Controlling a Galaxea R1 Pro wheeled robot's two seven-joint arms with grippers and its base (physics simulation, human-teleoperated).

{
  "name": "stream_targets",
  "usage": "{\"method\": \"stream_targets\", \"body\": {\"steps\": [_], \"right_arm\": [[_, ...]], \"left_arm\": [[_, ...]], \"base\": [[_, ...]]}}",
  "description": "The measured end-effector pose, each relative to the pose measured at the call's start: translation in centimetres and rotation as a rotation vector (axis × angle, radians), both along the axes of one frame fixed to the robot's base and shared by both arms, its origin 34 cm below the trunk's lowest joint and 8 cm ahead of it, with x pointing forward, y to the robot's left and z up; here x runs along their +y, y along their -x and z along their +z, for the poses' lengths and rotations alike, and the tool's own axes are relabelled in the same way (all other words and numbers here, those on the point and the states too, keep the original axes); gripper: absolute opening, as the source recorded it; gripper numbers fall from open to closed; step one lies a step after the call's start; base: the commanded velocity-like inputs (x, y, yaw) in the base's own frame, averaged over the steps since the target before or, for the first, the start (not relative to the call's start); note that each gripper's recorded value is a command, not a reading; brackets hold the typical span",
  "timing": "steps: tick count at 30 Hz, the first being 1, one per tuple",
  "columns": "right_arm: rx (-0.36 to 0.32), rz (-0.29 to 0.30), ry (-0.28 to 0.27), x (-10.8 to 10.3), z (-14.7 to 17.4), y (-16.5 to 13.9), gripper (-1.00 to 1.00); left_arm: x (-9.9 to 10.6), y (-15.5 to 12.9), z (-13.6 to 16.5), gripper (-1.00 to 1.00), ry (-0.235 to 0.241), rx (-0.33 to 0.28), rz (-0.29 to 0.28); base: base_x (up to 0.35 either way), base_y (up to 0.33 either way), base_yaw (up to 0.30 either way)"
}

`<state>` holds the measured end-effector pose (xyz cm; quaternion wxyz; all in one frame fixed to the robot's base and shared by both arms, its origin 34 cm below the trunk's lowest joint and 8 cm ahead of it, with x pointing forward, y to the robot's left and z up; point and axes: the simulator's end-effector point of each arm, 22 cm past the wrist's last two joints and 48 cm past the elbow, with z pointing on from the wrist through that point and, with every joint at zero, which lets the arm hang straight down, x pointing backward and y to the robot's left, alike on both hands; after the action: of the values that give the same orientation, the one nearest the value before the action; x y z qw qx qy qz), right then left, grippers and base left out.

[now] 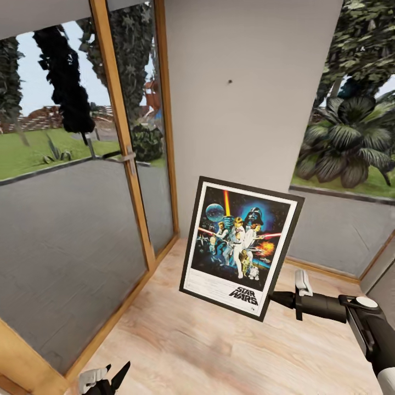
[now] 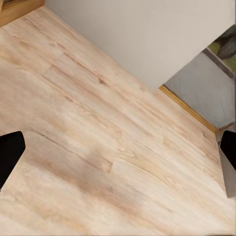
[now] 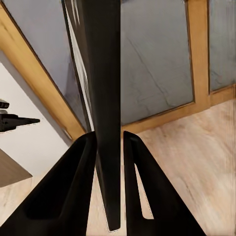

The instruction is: Pick up the poster from the kitchen countertop and hang it on one of the wall nails in the kitchen.

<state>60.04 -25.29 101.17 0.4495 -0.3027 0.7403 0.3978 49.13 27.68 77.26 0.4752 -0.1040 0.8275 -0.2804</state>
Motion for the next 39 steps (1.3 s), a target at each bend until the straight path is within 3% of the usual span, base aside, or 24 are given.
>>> {"method": "stream_targets", "body": {"steps": [30,39], "right_arm": [[0.000,0.000,0.000,0.00,0.01,0.01,-1.00],[-0.001,-0.001,-0.002,-0.01,0.02,-0.05,-1.00]], "left_arm": [[0.01,0.00,0.00,1.00,0.000,0.000,0.000],[0.02,-0.01,-0.03,1.00,0.000,0.001,0.000]], "base": [[0.282,0.216,-0.300],[0.184,0.125,-0.098]]}}
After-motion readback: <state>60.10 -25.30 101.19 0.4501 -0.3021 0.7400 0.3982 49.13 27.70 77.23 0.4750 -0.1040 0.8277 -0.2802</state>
